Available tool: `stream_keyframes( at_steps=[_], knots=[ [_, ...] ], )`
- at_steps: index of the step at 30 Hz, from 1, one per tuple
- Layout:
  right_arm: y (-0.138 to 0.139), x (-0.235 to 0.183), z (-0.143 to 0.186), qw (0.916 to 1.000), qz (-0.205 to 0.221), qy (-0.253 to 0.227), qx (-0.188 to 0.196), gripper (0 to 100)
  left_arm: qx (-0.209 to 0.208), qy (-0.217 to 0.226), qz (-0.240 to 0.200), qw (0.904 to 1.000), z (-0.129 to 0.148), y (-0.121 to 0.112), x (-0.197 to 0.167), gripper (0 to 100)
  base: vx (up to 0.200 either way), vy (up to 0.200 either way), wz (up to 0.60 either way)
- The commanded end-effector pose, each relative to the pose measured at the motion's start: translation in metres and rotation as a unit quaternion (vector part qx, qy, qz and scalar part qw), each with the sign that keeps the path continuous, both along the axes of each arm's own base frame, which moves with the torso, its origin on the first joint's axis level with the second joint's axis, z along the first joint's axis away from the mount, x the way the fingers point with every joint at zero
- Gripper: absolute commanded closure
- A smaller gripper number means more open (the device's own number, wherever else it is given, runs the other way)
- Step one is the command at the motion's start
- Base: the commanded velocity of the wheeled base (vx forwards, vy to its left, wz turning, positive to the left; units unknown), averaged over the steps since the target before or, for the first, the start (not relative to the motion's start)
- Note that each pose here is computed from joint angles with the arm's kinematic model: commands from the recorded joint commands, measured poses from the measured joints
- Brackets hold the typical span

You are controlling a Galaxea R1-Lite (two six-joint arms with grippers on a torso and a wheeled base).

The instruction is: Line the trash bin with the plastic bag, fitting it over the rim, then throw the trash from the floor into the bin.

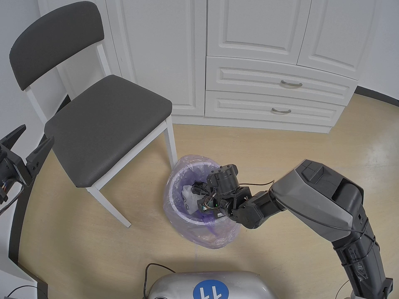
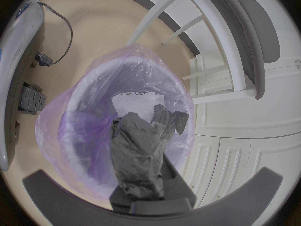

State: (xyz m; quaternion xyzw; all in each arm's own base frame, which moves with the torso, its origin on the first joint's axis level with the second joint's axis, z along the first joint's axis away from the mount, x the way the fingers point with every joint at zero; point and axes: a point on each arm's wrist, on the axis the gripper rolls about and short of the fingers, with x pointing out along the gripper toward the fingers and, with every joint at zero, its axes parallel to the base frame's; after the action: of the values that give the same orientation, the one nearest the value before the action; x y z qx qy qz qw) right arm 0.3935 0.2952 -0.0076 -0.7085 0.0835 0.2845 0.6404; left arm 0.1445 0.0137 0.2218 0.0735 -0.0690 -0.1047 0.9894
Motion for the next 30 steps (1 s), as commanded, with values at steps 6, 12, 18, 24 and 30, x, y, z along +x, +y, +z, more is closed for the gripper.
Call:
stream_keyframes(
  at_steps=[6, 12, 18, 24, 30],
  knots=[
    [0.003, 0.002, 0.009, 0.9999, 0.004, -0.011, 0.002, 100, 0.000, -0.002, 0.002, 1.0000, 0.001, 0.000, 0.000, 0, 0.000, 0.000, 0.00],
    [-0.011, -0.015, 0.031, 1.0000, 0.004, -0.005, -0.005, 100, 0.001, -0.013, 0.001, 0.9999, 0.002, 0.000, -0.001, 0, 0.000, 0.000, 0.00],
    [-0.024, -0.026, 0.035, 0.9997, -0.012, 0.000, -0.023, 100, 0.002, -0.014, 0.001, 0.9999, 0.002, 0.000, -0.001, 0, 0.000, 0.000, 0.00],
    [-0.021, -0.018, 0.019, 0.9990, -0.028, -0.001, -0.035, 100, 0.001, -0.014, 0.001, 0.9999, 0.002, 0.000, -0.001, 0, 0.000, 0.000, 0.00],
    [-0.012, -0.006, -0.004, 0.9988, -0.028, 0.000, -0.041, 100, 0.001, -0.007, 0.002, 1.0000, 0.000, 0.001, 0.003, 0, 0.000, 0.000, 0.00]
  ],
)
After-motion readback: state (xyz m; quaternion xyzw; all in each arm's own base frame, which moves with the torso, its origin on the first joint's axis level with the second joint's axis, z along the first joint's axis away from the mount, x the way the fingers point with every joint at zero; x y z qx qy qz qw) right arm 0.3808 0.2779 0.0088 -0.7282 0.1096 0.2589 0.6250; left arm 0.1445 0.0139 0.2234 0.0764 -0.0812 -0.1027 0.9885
